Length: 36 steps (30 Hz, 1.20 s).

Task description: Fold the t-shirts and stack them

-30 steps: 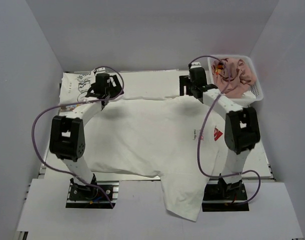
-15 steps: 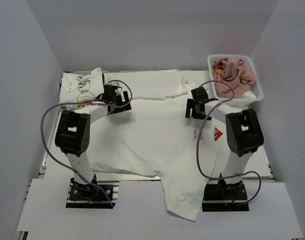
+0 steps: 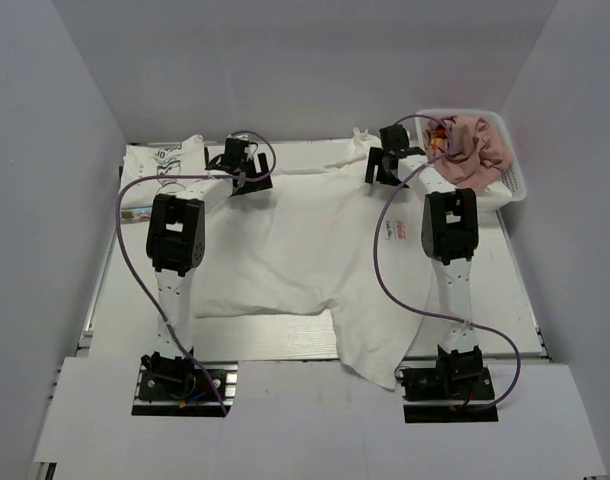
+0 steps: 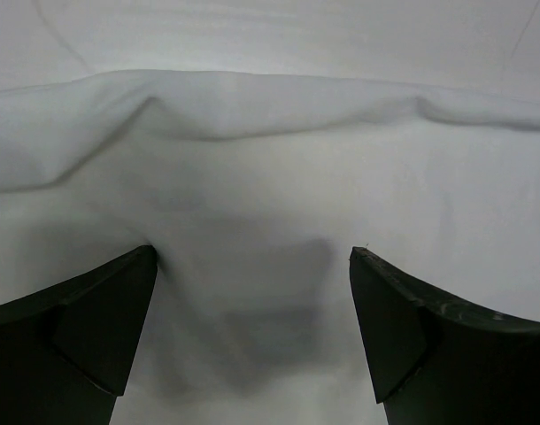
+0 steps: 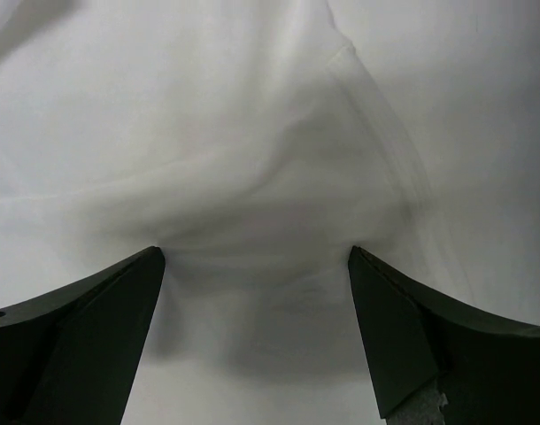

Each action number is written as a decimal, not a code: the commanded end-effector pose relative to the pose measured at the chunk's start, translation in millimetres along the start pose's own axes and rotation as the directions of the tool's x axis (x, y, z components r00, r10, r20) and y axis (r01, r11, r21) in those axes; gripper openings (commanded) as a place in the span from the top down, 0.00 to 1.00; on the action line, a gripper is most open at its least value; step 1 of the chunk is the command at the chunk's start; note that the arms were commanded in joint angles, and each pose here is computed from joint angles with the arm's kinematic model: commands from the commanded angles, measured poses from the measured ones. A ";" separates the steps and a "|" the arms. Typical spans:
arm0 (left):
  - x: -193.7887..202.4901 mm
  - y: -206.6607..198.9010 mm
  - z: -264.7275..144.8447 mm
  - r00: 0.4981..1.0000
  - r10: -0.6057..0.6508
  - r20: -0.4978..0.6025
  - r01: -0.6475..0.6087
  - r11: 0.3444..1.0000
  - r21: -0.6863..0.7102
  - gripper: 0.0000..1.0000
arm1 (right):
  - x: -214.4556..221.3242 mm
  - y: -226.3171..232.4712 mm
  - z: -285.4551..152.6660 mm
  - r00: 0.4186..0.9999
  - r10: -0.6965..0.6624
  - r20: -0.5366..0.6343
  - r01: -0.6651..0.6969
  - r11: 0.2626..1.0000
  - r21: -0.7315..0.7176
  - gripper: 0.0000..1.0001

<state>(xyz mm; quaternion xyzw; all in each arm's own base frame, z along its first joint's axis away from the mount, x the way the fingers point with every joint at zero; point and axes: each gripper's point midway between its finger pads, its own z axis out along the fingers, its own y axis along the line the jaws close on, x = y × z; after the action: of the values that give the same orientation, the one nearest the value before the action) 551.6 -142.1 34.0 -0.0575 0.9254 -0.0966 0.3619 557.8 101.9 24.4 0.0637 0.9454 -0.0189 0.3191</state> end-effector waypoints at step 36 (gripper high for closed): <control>215.5 141.8 -238.6 0.765 -0.623 0.162 0.610 0.621 -0.493 0.00 | 147.6 9.8 -269.9 0.981 0.047 0.186 0.034 0.912 -0.409 0.10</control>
<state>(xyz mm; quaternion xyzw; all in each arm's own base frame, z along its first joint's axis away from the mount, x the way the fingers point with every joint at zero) 219.7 -15.9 21.3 -0.4039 0.8846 0.0497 0.2277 295.1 145.0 125.0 -0.0224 0.9076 0.1436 0.3939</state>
